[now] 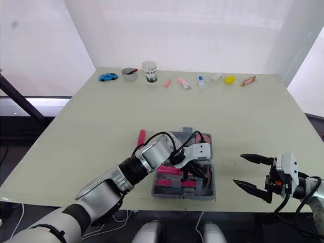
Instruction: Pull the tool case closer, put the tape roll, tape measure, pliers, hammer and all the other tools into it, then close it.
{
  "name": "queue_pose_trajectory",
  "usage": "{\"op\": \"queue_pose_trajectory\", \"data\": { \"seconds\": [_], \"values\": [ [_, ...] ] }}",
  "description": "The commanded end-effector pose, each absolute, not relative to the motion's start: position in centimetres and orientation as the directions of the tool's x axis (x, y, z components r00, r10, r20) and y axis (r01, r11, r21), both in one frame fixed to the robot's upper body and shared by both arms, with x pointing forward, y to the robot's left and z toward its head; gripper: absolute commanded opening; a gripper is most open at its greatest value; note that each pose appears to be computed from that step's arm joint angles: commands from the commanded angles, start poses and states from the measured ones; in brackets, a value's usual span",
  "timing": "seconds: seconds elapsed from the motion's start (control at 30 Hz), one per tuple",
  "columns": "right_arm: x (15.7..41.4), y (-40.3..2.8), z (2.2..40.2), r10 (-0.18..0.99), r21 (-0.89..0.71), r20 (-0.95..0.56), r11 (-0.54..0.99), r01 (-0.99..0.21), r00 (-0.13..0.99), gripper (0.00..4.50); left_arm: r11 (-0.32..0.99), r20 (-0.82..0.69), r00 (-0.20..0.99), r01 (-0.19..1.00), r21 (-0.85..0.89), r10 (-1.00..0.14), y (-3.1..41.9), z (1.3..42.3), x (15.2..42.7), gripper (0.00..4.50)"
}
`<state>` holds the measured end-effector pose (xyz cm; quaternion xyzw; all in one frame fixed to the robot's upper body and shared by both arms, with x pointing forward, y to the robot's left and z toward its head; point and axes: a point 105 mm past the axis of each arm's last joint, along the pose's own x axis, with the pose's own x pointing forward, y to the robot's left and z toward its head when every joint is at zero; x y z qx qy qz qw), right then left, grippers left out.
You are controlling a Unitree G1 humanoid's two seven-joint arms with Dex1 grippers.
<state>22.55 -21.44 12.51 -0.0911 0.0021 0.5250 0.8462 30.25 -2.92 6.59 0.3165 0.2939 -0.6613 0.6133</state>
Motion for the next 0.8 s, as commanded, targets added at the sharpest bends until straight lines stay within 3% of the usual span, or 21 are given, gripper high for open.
{"op": "queue_pose_trajectory", "data": {
  "seconds": [0.03,0.17,0.2,0.27,0.33,0.57,0.8],
  "values": [
    [22.6,-21.9,13.7,0.887,-0.212,-0.095,0.425,-0.880,0.451,4.50,-0.100,-0.766,-0.028,0.994,0.047,-0.642,-3.9,7.6,30.5,0.11],
    [22.7,-21.9,13.7,0.889,-0.212,-0.095,0.422,-0.882,0.448,4.50,-0.110,-0.765,-0.055,0.994,0.021,-0.642,-3.7,7.7,30.1,0.11],
    [22.7,-21.9,13.7,0.889,-0.212,-0.095,0.421,-0.882,0.447,4.50,-0.106,-0.764,-0.052,0.994,0.022,-0.643,-3.7,7.7,30.1,1.09],
    [22.7,-21.9,13.7,0.889,-0.211,-0.095,0.421,-0.882,0.447,4.50,-0.108,-0.767,-0.029,0.993,0.052,-0.641,-3.7,7.7,30.2,1.92],
    [22.8,-21.9,13.7,0.889,-0.209,-0.091,0.423,-0.881,0.449,4.50,-0.105,-0.766,-0.009,0.991,0.077,-0.643,-3.8,7.9,30.4,2.16],
    [23.0,-21.8,13.7,0.890,-0.211,-0.083,0.424,-0.881,0.449,4.50,-0.147,-0.744,-0.014,0.982,0.114,-0.668,-3.7,9.8,30.1,2.16],
    [22.9,-21.6,13.8,0.894,-0.208,-0.074,0.420,-0.883,0.443,4.50,-0.093,-0.591,-0.025,0.992,0.084,-0.806,-3.4,13.6,30.1,2.16]
  ]
}}
